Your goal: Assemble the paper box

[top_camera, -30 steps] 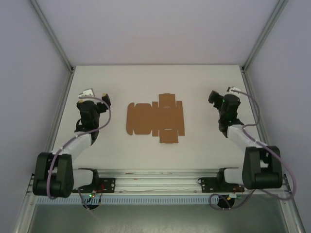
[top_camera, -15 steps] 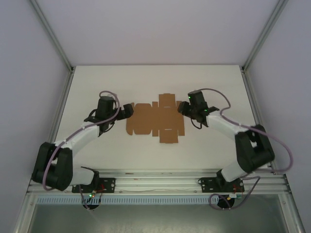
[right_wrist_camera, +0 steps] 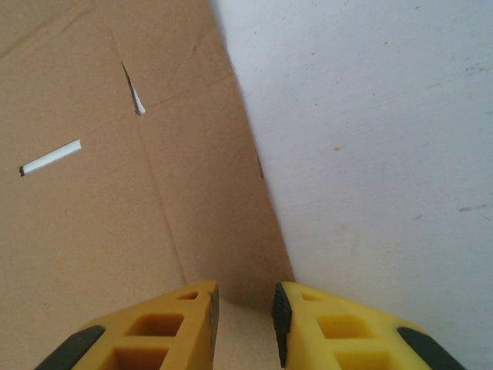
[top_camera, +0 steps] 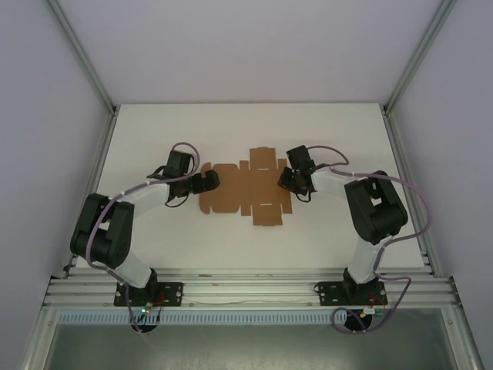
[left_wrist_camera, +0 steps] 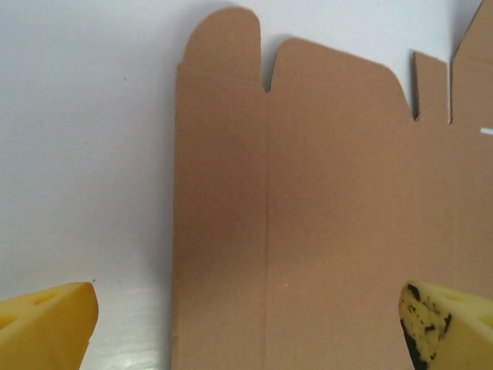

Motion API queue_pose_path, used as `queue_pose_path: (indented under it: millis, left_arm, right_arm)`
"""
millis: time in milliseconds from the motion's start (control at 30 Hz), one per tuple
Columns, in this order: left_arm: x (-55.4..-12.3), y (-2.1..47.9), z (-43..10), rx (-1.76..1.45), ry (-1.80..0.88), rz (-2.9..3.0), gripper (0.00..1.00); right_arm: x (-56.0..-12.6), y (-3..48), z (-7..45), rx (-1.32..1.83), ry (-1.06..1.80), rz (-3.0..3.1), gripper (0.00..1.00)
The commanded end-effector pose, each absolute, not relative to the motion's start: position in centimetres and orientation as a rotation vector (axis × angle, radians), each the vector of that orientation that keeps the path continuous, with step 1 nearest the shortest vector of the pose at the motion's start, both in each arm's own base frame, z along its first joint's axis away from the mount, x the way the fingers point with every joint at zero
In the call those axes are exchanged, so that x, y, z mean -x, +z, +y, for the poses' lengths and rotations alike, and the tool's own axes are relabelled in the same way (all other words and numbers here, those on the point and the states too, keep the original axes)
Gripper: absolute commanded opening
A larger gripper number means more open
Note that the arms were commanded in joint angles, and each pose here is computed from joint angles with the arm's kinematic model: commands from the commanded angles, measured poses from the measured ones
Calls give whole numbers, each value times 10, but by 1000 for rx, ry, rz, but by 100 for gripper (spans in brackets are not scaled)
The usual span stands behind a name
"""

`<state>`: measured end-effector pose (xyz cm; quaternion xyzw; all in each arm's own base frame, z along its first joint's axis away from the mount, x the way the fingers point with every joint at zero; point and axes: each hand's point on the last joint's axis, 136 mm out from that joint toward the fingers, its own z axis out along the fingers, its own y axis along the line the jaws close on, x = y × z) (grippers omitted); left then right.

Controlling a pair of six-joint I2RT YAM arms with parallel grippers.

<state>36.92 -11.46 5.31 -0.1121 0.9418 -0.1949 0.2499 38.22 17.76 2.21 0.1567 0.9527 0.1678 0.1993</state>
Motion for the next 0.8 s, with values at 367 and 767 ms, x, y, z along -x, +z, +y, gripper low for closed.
queue_pose_path:
  millis: [367,767]
  left_arm:
    - [-385,70,-180,112,-1077,2379,90]
    - [-380,111,-181,29,-1051,2243,55]
  right_arm:
    - [-340,-40,152,-520,302,2857,25]
    - [-346,-29,161,-459,404,2797,24]
